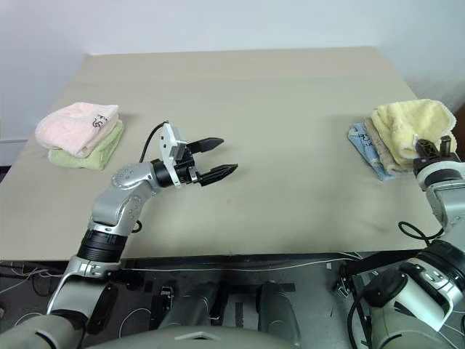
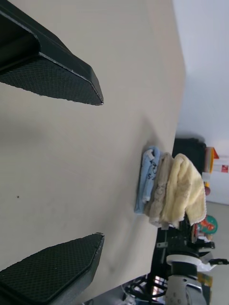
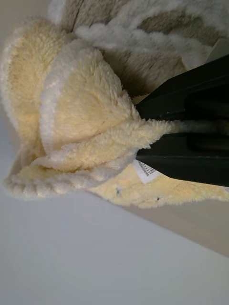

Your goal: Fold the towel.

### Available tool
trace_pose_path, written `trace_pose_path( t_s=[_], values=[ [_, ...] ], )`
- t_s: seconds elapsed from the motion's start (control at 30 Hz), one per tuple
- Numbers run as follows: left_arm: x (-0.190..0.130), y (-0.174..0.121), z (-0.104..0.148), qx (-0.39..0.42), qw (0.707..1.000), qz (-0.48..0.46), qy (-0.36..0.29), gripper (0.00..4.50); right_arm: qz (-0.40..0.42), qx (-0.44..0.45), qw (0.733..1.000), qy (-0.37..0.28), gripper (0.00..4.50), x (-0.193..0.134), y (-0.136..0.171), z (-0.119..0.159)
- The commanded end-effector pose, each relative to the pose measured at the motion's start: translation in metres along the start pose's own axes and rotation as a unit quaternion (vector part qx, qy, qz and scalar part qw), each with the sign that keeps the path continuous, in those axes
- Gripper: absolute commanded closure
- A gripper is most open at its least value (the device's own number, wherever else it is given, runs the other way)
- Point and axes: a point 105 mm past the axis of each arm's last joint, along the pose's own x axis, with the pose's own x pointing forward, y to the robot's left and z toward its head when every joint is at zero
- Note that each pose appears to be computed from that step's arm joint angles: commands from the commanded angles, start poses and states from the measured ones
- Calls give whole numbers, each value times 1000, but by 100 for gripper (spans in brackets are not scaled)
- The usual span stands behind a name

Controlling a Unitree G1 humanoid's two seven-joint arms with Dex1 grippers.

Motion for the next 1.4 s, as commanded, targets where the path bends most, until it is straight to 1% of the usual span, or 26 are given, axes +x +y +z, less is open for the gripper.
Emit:
trace_pose_path(
  t_s=[0.03,0.13,0.2,0.33,0.47,0.5,0.6,0.67,0.8,1.07,1.17,1.4],
  values=[
    [2,0,12,19,1000,-4,-15,0,14,-9,1000,-9,447,6,10,4],
    [3,-1,11,16,1000,-3,-12,0,-18,-18,1000,-15,447,15,0,4],
    [2,-2,11,16,1000,-4,-11,0,-24,-17,999,-16,447,19,-2,4],
    [1,-1,13,17,1000,0,-12,0,-23,-14,999,-23,338,24,-1,8],
    [0,-2,13,13,1000,5,-11,0,-29,-2,999,-37,204,26,-4,15],
    [0,-3,12,12,1000,5,-9,0,-29,-2,999,-39,177,26,-4,16],
    [-1,-5,9,11,1000,5,0,0,-34,4,998,-47,71,23,-8,23],
    [0,-6,8,10,1000,4,1,0,-35,8,998,-52,10,21,-9,28],
    [0,-6,8,9,1000,2,-2,0,-14,23,998,-60,4,16,-4,39],
    [-1,-6,1,3,1000,1,-4,0,40,35,997,-49,4,4,15,49],
    [-1,-6,0,2,1000,1,-4,0,42,18,998,-51,4,-2,14,55],
    [-1,-1,-3,8,1000,0,0,0,17,9,996,-87,4,-14,0,76]
  ],
)
